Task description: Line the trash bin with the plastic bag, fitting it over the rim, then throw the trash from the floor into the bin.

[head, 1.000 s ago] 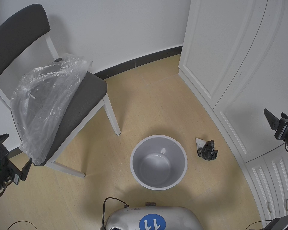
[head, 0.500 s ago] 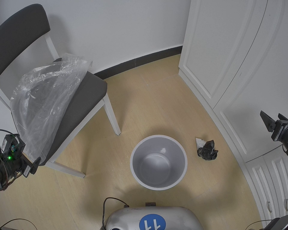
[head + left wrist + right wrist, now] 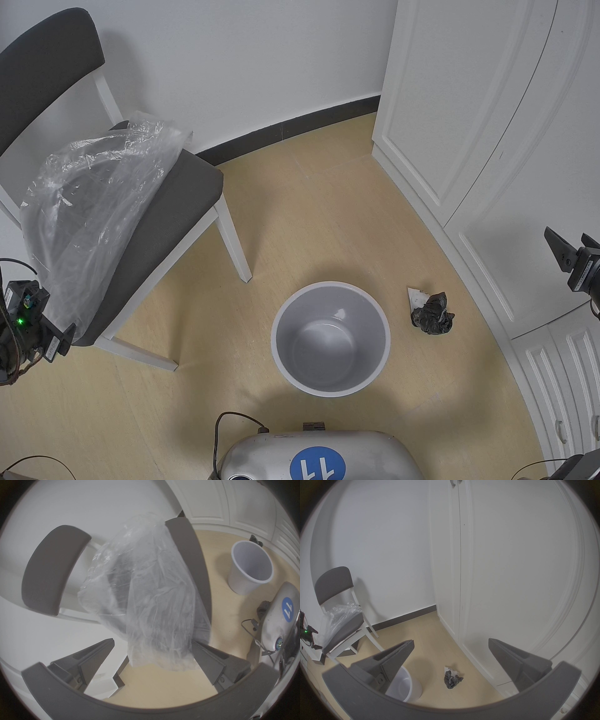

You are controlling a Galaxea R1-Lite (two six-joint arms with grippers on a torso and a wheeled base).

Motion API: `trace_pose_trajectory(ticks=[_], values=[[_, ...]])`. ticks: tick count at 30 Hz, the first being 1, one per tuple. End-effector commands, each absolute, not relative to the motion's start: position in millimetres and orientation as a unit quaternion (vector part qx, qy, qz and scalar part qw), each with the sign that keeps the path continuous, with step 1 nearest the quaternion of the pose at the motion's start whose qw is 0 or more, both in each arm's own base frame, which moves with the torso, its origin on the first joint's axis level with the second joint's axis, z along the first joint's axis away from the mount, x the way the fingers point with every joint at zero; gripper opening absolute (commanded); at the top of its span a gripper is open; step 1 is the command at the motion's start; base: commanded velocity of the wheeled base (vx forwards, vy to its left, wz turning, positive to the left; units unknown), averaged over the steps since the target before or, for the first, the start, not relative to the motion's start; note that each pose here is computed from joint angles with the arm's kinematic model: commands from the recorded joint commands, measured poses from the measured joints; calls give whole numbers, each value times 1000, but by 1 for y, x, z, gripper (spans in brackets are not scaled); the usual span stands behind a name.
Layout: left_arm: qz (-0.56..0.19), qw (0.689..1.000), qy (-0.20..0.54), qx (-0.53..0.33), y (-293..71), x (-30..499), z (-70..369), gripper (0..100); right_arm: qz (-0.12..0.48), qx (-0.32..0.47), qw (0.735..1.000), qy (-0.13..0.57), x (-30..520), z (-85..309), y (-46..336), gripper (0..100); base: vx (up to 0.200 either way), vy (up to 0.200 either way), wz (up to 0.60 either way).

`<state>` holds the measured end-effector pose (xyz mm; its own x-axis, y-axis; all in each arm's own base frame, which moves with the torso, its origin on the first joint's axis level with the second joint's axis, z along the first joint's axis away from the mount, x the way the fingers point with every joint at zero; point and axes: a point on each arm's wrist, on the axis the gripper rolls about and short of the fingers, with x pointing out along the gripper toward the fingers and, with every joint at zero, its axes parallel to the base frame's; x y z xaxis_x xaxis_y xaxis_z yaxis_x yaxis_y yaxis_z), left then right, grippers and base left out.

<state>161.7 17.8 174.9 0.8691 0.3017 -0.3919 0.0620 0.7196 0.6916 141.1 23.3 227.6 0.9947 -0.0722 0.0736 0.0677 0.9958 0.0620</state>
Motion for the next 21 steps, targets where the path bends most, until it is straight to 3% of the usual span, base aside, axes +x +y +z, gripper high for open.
trace_pose_trajectory(ticks=[1,8,13,21], values=[[113,896,234,359,29,149,184,100,-34,32,998,-47,138,231,23,100,0,0,0],[159,908,185,340,39,135,206,100,-34,34,997,-53,137,233,23,100,0,0,0],[143,937,144,285,38,132,214,100,-34,35,997,-57,134,234,22,100,0,0,0],[133,948,130,259,36,143,217,100,-32,34,997,-57,134,234,22,100,0,0,0]])
